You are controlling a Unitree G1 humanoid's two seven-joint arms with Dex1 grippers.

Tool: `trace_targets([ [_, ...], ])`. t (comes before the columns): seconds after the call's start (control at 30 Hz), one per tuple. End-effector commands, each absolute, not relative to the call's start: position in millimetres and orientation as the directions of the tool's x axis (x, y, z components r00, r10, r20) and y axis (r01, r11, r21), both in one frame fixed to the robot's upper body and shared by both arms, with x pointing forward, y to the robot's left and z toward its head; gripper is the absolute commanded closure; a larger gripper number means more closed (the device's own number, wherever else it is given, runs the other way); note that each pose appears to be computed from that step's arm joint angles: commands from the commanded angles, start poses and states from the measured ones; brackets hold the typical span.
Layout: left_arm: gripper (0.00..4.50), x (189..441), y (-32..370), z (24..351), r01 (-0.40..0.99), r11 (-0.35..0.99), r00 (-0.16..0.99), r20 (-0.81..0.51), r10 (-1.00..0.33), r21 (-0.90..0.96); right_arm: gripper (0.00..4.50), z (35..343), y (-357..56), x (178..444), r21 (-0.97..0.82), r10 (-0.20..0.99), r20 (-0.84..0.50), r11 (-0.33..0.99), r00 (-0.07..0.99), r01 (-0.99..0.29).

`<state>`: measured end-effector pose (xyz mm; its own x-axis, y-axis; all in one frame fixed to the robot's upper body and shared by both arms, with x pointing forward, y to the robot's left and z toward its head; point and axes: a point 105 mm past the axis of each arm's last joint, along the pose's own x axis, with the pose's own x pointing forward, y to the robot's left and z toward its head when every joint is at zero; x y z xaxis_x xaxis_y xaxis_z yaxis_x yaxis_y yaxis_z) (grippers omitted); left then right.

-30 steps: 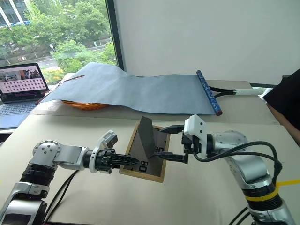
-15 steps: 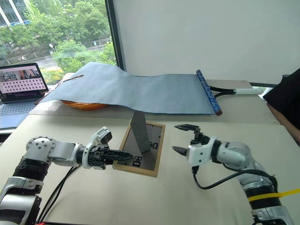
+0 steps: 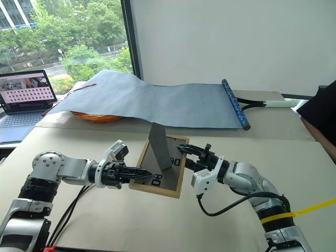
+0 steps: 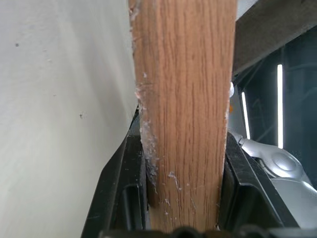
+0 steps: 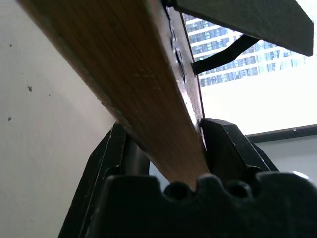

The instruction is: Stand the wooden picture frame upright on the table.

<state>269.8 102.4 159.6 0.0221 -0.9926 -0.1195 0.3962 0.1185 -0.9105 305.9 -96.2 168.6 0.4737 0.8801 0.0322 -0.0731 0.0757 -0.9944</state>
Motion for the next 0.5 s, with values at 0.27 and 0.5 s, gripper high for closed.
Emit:
trace_targets([
  [0.27,0.00,278.1,143.7,177.2,0.748,0.334,0.323,-0.125,-0.938,-0.573,3.21,204.8,-111.6,328.2,-0.848,0.826,0.199,0.415,0.527,-0.330],
  [0.5,0.00,263.9,167.2,169.1,0.793,0.389,0.373,-0.132,-0.919,-0.468,3.24,199.4,-113.2,373.7,-0.176,0.801,0.125,0.599,0.585,-0.781],
])
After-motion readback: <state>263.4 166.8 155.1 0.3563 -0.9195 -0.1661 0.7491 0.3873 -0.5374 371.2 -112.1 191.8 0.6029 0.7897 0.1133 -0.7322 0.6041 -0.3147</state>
